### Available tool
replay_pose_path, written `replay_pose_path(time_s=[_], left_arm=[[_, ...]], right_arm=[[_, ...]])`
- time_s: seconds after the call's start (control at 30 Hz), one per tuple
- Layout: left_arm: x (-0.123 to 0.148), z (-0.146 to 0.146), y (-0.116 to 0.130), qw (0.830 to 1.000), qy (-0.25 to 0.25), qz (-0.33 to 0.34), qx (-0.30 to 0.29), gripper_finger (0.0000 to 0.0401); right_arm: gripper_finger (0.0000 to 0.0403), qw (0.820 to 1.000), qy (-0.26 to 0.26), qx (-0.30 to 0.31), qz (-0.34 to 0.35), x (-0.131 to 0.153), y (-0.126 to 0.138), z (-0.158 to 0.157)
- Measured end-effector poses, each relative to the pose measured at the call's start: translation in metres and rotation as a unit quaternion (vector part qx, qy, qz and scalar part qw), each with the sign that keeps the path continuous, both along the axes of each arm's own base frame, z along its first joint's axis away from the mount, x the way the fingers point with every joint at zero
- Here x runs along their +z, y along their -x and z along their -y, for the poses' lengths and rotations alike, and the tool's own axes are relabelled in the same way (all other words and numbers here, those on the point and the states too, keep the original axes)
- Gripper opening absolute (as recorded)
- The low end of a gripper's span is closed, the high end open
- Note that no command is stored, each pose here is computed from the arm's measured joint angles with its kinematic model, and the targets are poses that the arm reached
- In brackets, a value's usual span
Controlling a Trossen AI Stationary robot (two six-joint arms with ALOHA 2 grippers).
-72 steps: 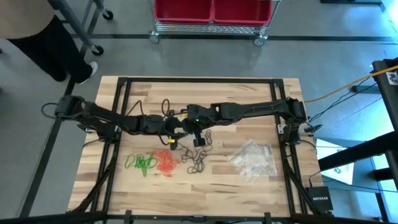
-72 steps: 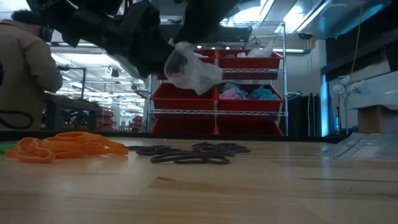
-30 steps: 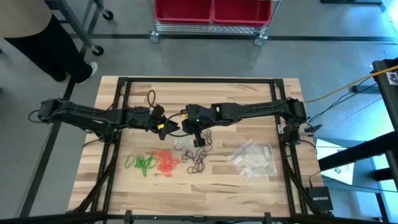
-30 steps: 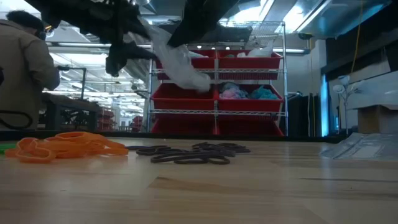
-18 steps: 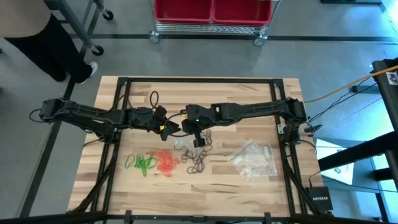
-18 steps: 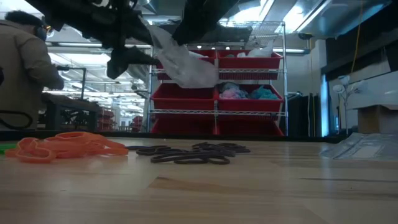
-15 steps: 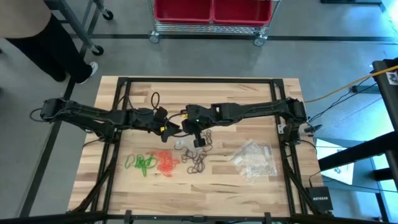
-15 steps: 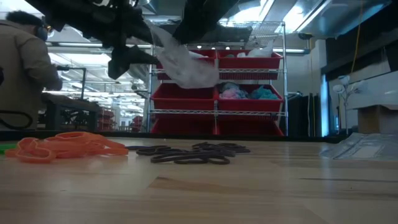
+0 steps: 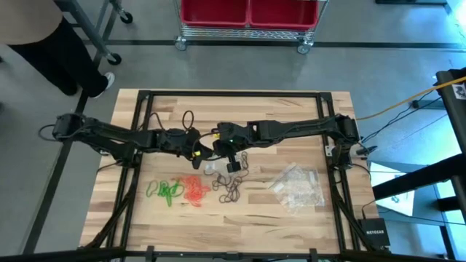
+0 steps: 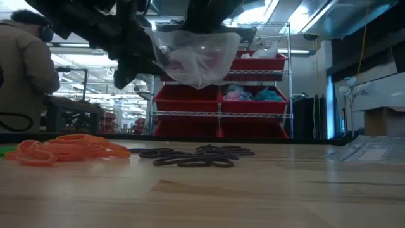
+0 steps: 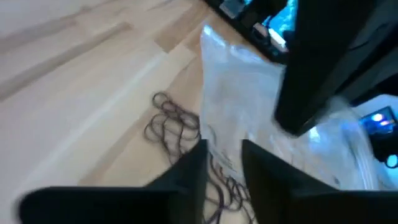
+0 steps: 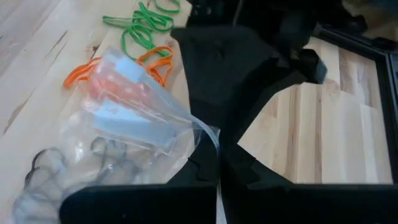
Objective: Sort rubber bands
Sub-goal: Put the black rubber band into the transparent zip bag
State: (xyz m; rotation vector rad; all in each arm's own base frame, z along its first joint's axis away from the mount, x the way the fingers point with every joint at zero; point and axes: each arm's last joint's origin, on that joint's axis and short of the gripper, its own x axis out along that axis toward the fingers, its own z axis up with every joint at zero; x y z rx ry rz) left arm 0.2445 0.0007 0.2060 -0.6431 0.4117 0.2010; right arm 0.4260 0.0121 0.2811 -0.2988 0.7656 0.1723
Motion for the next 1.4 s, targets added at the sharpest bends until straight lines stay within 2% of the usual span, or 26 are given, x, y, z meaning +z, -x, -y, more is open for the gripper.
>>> replay_pose_path(time_s=[0.07,0.13,0.3,0.43,0.73,0.83,1.0,1.2,1.4], left_arm=[[-0.002,0.000,-0.002,1.000,-0.018,-0.003,0.000,0.0027],[-0.005,-0.003,0.001,0.999,-0.042,-0.027,0.015,0.0010],[0.000,-0.015,0.021,0.989,-0.104,-0.079,0.068,0.0001],[0.018,-0.020,0.033,0.986,-0.139,-0.050,0.079,0.0000],[0.033,-0.027,0.057,0.976,-0.185,-0.057,0.095,0.0000],[0.034,-0.026,0.057,0.979,-0.177,-0.049,0.083,0.0000],[0.034,-0.024,0.053,0.992,-0.098,-0.021,0.074,0.0013],[0.022,-0.022,0.043,0.997,-0.026,-0.040,0.058,0.0096],[0.016,-0.020,0.026,1.000,0.023,-0.018,0.009,0.0170]], right_arm=[[0.0000,1.000,0.000,0.000,-0.001,0.000,0.000,0.000],[0.0000,1.000,0.000,0.000,-0.007,-0.001,0.001,0.000],[0.0000,1.000,-0.007,0.010,-0.022,-0.003,0.003,-0.003],[0.0000,1.000,-0.016,0.006,-0.010,-0.008,-0.003,-0.003],[0.0000,0.997,-0.021,0.010,-0.067,-0.056,-0.020,-0.004],[0.0000,0.998,0.006,-0.007,-0.060,-0.055,-0.021,0.000],[0.0000,0.998,0.024,-0.003,-0.053,-0.049,-0.019,0.002],[0.0000,0.999,0.026,0.000,-0.044,-0.046,-0.019,0.001],[0.0000,0.999,0.026,0.000,-0.044,-0.046,-0.019,0.001]])
